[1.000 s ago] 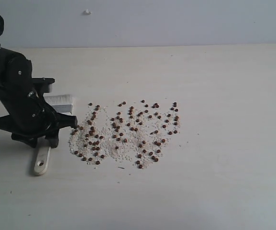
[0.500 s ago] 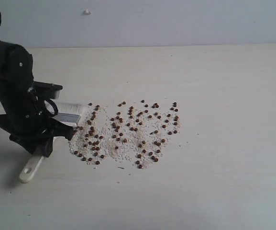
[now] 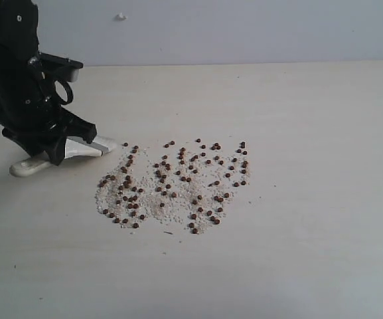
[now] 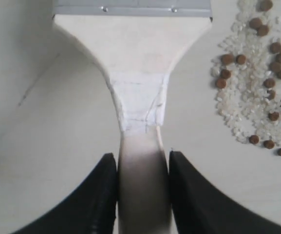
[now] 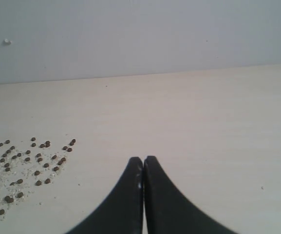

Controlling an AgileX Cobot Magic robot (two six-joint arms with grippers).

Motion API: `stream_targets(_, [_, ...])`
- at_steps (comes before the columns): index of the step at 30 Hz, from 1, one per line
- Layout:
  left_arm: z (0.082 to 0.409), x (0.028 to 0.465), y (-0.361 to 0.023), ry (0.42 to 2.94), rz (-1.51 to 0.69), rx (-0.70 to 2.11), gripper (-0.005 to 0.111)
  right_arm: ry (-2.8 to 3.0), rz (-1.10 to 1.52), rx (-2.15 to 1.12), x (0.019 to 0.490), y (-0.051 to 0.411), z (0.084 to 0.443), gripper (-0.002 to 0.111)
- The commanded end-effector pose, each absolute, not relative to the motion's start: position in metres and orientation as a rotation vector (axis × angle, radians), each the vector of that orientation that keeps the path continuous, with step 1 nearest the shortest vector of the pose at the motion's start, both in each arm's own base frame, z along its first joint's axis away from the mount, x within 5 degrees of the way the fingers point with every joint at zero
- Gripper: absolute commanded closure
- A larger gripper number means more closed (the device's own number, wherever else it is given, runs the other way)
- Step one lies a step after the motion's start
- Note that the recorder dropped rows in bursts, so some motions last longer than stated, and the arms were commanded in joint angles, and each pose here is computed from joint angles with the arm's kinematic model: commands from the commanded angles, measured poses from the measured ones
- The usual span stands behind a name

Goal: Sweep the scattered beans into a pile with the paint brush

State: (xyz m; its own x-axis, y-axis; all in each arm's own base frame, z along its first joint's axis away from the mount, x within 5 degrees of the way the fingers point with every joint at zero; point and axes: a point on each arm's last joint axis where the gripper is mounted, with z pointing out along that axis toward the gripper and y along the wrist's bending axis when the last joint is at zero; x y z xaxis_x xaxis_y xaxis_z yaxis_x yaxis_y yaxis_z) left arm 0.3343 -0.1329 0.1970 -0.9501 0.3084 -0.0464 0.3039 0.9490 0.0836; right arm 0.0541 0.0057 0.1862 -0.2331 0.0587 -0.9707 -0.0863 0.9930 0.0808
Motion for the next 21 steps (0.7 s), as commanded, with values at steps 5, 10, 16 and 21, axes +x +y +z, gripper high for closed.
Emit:
stream_targets(5, [0.225,0.348,-0.135,2.952,0.133,0.490,0.107,1.790,0.134,-0.020,0.054,0.006,0.186,0.108])
stream_targets(10, [0.235,0.354,-0.137,2.903,0.133,0.512,0.107,1.790,0.134,-0.020,0.054,0.006,0.186,0.108])
stream_targets(16, [0.243,0.362,-0.135,2.825,0.182,0.532,0.107,1.509,-0.009,-0.161,0.056,0.006,0.210,0.108])
stream_targets(21, [0.252,0.367,-0.138,2.777,0.166,0.529,0.107,1.238,0.033,-0.129,0.051,0.007,0.234,0.108])
